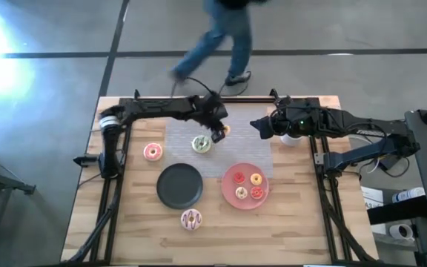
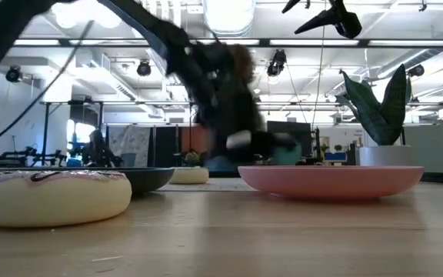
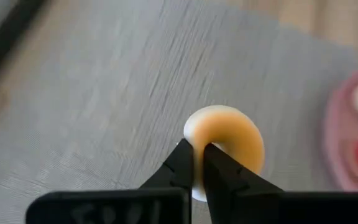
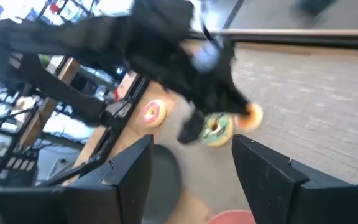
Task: Pick & Place donuts
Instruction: Put the small blue donut on the pink plate
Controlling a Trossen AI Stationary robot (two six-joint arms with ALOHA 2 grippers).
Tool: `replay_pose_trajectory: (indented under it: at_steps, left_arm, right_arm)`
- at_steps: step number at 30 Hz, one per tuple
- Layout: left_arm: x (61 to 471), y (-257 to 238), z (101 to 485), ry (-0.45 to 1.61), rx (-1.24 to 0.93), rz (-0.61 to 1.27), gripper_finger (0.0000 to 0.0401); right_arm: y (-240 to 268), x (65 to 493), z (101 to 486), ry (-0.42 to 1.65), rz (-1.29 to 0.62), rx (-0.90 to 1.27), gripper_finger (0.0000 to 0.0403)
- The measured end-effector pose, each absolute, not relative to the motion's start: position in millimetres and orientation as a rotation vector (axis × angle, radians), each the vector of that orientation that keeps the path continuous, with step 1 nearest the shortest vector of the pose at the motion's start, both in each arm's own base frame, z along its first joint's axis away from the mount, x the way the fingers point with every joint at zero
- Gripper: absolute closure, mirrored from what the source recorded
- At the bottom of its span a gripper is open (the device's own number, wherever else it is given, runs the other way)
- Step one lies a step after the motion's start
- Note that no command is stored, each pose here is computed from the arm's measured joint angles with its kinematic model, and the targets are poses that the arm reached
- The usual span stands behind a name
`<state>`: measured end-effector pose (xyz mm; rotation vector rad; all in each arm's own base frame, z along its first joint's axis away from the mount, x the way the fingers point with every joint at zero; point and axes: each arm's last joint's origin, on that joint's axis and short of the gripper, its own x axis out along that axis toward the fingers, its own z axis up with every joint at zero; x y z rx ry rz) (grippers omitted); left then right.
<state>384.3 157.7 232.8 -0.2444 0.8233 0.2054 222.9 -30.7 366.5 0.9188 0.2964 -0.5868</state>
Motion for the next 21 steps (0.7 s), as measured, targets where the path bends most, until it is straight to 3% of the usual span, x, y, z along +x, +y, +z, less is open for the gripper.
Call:
replay_pose_trajectory:
  at_steps: [3, 10, 14, 21]
  left_arm:
    - [376, 137, 270, 0.721, -0.113, 0.179, 0.0400]
    - [340, 64, 336, 0.362, 0.262, 0.308, 0.0400]
    - [315, 39, 339, 0.200, 0.268, 0.401, 0.0401]
    - [303, 33, 330, 0.145, 0.302, 0.478, 0.0401]
  right_arm:
    - [-31, 225, 364, 0.284, -0.570, 0.936, 0.0193]
    - [-26, 236, 366, 0.178, -0.454, 0.885, 0.0193]
    - [-14, 248, 369, 0.123, -0.373, 0.757, 0.0198]
    - [1, 281, 355, 0.222, -0.390, 0.534, 0.0211]
